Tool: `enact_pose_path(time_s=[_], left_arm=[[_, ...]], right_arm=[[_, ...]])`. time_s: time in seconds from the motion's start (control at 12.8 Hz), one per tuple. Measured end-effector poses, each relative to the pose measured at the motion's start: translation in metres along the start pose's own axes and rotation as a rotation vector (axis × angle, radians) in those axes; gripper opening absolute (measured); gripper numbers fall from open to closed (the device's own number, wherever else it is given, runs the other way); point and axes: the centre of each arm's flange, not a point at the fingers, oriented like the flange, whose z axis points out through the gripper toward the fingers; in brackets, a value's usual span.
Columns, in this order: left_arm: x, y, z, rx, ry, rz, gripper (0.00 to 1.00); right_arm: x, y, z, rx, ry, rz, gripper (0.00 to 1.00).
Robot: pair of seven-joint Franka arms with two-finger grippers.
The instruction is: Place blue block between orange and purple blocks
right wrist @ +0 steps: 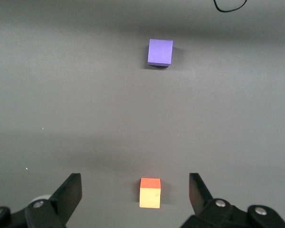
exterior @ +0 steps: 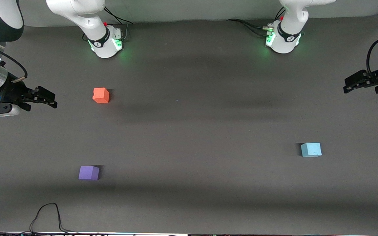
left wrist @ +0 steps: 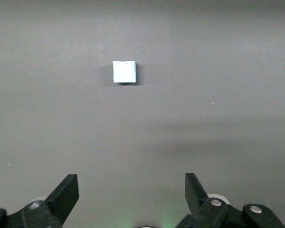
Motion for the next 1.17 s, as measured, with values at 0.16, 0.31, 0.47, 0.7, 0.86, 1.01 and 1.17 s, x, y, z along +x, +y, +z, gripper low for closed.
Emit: enact_pose_path(time_s=[0.16,0.31,0.47,0.7,0.86,1.01,1.17], left_arm=[[-0.001,0.0,0.001,-0.001,-0.009,0.0,1.0],[-0.001,0.0,0.003,-0.001,-0.018,0.0,1.0],[0.001,-0.001,0.009,-0.001,-0.027,-0.002,1.0],[0.021,-0.01,0.037,-0.003,-0.031,-0.007,1.0],[0.041,-0.018,0.067,-0.004,-0.035,-0.004,1.0],[0.065,-0.03,0.104,-0.005,-0.024,-0.012,1.0],[0.084,-0.035,0.154,0.004,0.007,-0.011,1.0]], right_arm=[[0.0,0.0,0.001,0.0,-0.003,0.0,1.0],[0.0,0.0,0.002,0.0,-0.005,0.0,1.0],[0.0,0.0,0.003,0.0,-0.005,0.0,1.0],[0.0,0.0,0.004,0.0,-0.007,0.0,1.0],[0.0,0.0,0.005,0.0,-0.01,0.0,1.0],[0.0,0.0,0.006,0.0,-0.013,0.0,1.0],[0.0,0.0,0.007,0.0,-0.015,0.0,1.0]])
